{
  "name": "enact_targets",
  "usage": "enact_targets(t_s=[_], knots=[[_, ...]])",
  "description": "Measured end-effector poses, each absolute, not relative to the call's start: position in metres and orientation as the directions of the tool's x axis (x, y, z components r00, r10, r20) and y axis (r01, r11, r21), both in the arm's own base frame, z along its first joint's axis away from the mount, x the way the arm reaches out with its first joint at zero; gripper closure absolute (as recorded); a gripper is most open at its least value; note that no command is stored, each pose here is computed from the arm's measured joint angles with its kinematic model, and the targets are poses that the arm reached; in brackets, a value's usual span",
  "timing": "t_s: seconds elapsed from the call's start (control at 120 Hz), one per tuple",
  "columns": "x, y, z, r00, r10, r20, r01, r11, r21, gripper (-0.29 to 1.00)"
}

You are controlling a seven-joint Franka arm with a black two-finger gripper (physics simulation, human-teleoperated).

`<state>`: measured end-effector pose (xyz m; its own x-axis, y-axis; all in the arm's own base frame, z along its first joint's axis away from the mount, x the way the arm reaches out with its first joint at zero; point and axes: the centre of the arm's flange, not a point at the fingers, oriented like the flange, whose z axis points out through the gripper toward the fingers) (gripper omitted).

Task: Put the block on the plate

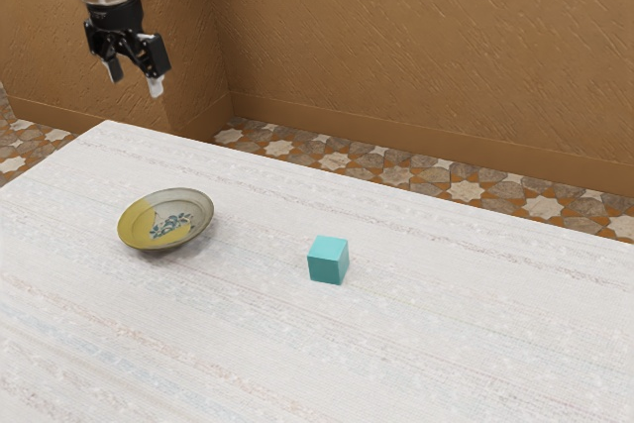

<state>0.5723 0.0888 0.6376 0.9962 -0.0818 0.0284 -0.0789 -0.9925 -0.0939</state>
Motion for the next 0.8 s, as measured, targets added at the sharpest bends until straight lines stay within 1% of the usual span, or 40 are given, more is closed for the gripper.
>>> enact_targets(t_s=[0.142,0.242,0.358,0.45,0.567,0.8], knots=[[0.576,0.073,0.625,0.994,-0.105,0.006,-0.104,-0.993,-0.060,0.00],[0.581,0.056,0.608,0.994,-0.113,-0.003,-0.113,-0.993,-0.044,0.00],[0.584,-0.012,0.578,0.985,-0.172,-0.031,-0.173,-0.984,-0.042,0.00],[0.581,-0.061,0.540,0.977,-0.203,-0.059,-0.205,-0.978,-0.037,0.00],[0.578,-0.081,0.507,0.986,-0.155,-0.066,-0.157,-0.987,-0.032,0.00],[0.587,-0.105,0.468,0.999,-0.019,-0.050,-0.021,-0.999,-0.033,0.00]])
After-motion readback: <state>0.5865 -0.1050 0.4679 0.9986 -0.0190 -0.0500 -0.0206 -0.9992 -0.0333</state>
